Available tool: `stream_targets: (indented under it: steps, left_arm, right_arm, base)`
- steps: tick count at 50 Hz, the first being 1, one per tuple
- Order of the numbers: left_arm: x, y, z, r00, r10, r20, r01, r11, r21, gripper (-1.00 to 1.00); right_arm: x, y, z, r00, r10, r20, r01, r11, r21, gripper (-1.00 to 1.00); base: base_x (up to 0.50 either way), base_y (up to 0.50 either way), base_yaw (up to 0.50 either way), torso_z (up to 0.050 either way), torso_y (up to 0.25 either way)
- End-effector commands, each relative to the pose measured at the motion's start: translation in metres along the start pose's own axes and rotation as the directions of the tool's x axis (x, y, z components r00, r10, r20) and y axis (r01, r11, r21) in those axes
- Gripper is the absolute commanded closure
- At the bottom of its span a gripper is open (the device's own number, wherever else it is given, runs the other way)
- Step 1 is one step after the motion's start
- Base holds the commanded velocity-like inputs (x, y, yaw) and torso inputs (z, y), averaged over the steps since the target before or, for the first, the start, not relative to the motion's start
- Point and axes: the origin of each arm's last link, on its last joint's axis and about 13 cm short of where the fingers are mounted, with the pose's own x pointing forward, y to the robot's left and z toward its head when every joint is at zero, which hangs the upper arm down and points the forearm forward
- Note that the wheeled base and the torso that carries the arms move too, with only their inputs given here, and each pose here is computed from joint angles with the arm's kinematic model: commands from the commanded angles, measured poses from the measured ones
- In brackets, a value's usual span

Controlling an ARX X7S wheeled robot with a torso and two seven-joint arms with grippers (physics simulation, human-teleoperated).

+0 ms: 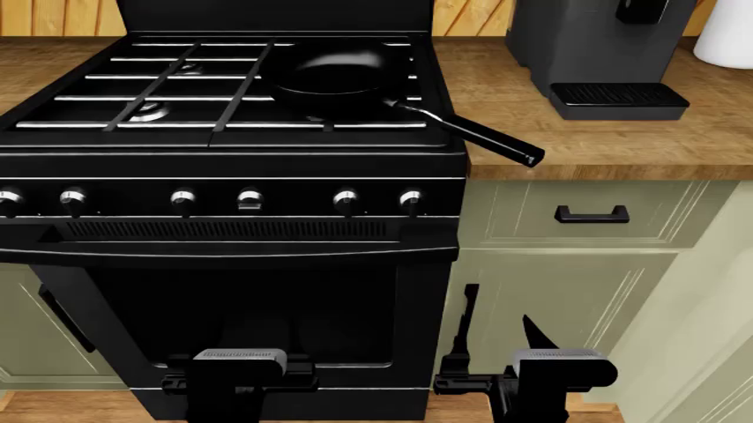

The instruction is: Turn on the front right burner of the stove.

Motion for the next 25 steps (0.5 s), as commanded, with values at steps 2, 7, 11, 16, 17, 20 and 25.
stream_targets:
  steps: [2,7,11,16,17,20,25]
  left_arm:
    - [-0.0003,-0.0002,-0.0001,1.000,-0.001,-0.007,0.001,1.000,-0.005,-1.00]
    - [-0.0006,-0.0012,-0.0018,1.000,-0.009,-0.020,0.009,1.000,0.002,-1.00]
    - [-0.0002,-0.0011,-0.0024,1.000,-0.011,-0.022,0.011,1.000,0.008,-1.00]
    - [-0.0004,-0.0011,-0.0031,1.000,-0.013,-0.025,0.013,1.000,0.019,-1.00]
    - [-0.0005,-0.0011,-0.0030,1.000,-0.013,-0.024,0.013,1.000,0.020,-1.00]
    - [-0.0007,-0.0011,-0.0029,1.000,-0.013,-0.019,0.013,1.000,0.022,-1.00]
    - [-0.0009,-0.0009,-0.0024,1.000,-0.013,-0.011,0.013,1.000,0.019,-1.00]
  right_arm:
    - [0.0001,0.0001,-0.0002,1.000,0.002,0.000,-0.002,1.000,0.003,-1.00]
    - [0.0008,-0.0001,0.0001,1.000,0.007,0.006,-0.007,1.000,0.014,-1.00]
    - [0.0014,0.0003,-0.0001,1.000,0.011,0.004,-0.011,1.000,0.020,-1.00]
    - [0.0020,0.0007,-0.0007,1.000,0.012,-0.005,-0.011,1.000,0.021,-1.00]
    - [0.0022,0.0007,-0.0009,1.000,0.012,-0.008,-0.012,1.000,0.020,-1.00]
    - [0.0024,0.0010,-0.0008,1.000,0.014,-0.010,-0.014,1.000,0.024,-1.00]
    - [0.0024,0.0011,-0.0006,1.000,0.015,-0.008,-0.015,1.000,0.028,-1.00]
  base:
    - [0.00,0.00,0.00,0.000,0.000]
    - [0.00,0.00,0.00,0.000,0.000]
    - [0.00,0.00,0.00,0.000,0.000]
    - [0.00,0.00,0.00,0.000,0.000]
    - [0.00,0.00,0.00,0.000,0.000]
    - [0.00,0.00,0.00,0.000,0.000]
    - [0.00,0.00,0.00,0.000,0.000]
